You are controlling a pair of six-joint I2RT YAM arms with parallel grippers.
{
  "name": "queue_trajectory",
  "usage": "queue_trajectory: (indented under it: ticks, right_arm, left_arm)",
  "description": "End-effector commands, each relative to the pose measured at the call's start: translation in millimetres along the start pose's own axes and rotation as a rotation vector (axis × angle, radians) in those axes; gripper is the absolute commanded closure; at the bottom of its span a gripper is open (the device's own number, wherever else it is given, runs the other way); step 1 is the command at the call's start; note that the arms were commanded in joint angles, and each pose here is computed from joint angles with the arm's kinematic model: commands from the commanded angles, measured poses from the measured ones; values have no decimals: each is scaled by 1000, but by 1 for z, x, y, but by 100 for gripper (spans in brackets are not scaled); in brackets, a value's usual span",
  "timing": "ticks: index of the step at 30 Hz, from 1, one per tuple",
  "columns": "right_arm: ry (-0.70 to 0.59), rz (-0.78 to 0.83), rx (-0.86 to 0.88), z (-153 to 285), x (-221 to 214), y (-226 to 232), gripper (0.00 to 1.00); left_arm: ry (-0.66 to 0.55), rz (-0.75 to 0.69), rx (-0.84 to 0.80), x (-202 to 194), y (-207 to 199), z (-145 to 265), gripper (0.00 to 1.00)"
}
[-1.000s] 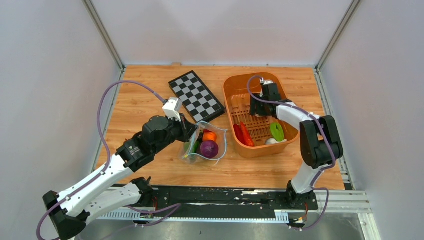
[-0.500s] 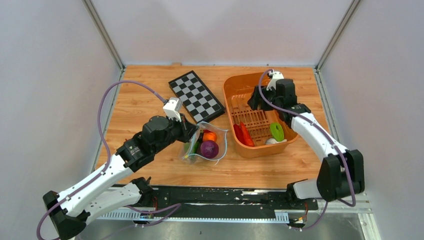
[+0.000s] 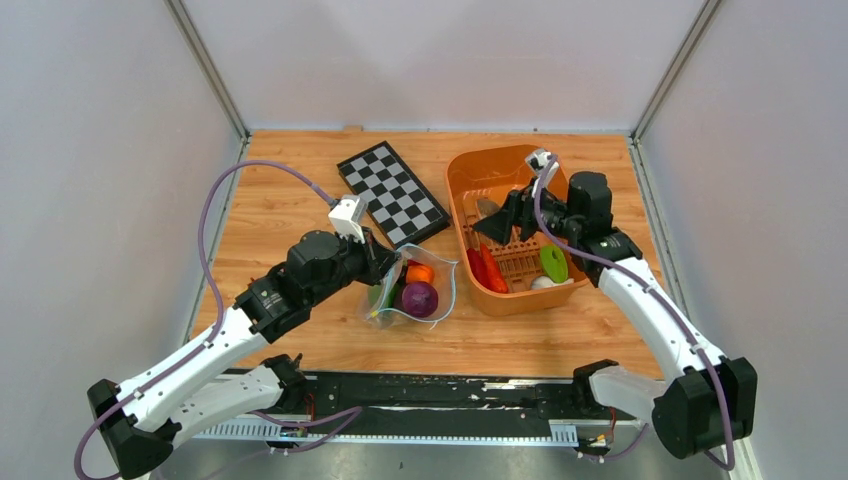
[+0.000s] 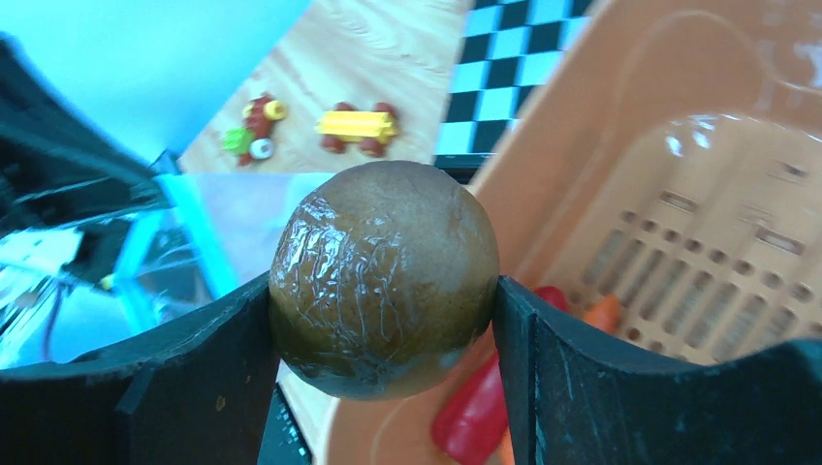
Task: Place the food in the zip-top bag and seal the zipper
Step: Place the fake fruit in the zipper food storage bag.
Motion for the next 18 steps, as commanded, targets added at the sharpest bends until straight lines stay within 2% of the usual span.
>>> queue_trajectory:
  ticks: [1, 10, 18]
  right_arm:
    - [-6, 124, 261, 10, 8, 43, 38]
    - [25, 268, 464, 26, 5, 88, 41]
    - [88, 394, 573, 26, -10, 123, 41]
  left_arm:
    - [-52, 14, -34, 11, -6, -1, 100]
    - [-48, 14, -39, 10, -6, -1, 100]
    - [-68, 24, -35, 13, -6, 0, 100]
Point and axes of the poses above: each gripper's point midway between its finger pads, its own z axis back along the fingers, its own y axis along the line the jaws close on, x = y × z, the point moved 8 cm from there along z, back along the fingers, and after that the axes turned 5 degrees about -z, right-handed, at the moved point
